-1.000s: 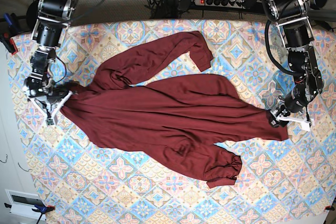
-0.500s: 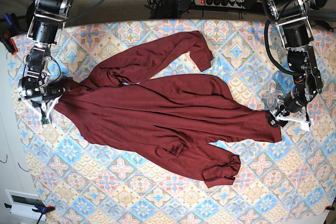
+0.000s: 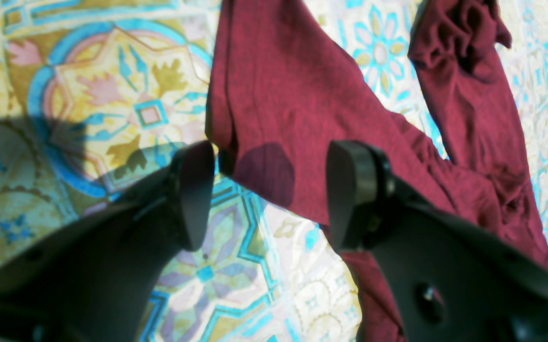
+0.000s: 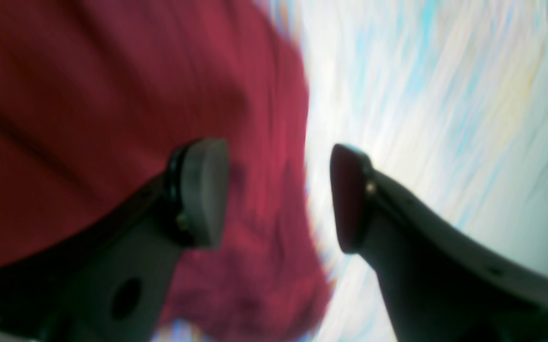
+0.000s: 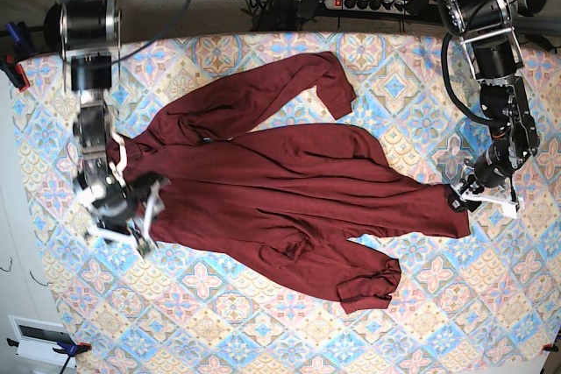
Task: Layout the t-shirt on the table in an organized manner, then fold the t-shirt properly
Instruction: 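Drag the held shirt edge along the table with the right gripper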
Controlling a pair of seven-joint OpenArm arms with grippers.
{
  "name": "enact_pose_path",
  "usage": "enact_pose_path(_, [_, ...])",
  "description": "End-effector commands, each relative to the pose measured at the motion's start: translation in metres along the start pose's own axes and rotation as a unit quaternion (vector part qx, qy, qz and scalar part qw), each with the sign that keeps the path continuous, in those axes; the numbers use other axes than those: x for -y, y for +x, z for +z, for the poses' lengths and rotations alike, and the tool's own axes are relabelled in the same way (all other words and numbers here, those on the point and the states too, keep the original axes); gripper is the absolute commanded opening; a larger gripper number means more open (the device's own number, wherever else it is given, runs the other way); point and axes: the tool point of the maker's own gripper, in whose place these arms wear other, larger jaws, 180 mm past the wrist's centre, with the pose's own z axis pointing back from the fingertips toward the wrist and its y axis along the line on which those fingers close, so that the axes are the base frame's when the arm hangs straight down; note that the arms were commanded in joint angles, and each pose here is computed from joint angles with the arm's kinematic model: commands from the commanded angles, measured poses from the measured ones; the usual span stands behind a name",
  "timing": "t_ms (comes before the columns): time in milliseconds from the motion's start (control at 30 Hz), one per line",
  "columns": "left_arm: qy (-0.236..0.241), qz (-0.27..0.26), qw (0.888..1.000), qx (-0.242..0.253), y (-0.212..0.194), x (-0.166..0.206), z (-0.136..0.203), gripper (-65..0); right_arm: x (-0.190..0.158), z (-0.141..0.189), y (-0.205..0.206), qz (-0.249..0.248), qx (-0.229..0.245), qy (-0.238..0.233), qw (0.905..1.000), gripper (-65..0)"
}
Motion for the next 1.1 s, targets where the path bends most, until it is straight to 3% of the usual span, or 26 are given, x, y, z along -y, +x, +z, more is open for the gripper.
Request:
enact_pose_path(0, [-0.012,-0.008,1.0,0.027,0.023,0.009,0.006,-28.5,0.021,0.001,0.007,0.012,-0.005,-0.022,0.9997,-30.2])
enact_pose_path(167, [-0.006,-0.007,1.0,0.02,0.015,0.003,0.006,-28.5,0.026,-0.025,0.026,0.033,-0.001,-0.006,0.9994,-30.0])
enact_pose_path(367, [-0.001,-0.005,1.0,0.013,0.008,-0.004,0.007,-28.5,0.016,-0.057,-0.014,0.012,-0.032,0.028,0.999,-29.9])
enact_pose_path(600, [0.002,-0.006,1.0,0.009,0.003,-0.007,0.007,-28.5,0.038,-0.068,-0.003,-0.018,0.001,0.025,0.9995,-29.8])
enact_pose_path(933, [0.009,-0.003,1.0,0.002,-0.005,-0.015,0.008,-28.5,0.031,-0.078,-0.02,-0.041,0.013,0.038,0.9984,-29.8])
enact_pose_path(1067, [0.01,-0.003,1.0,0.002,-0.006,-0.016,0.008,-28.5,0.002,-0.086,-0.007,-0.05,0.025,0.063,0.9964,-29.8])
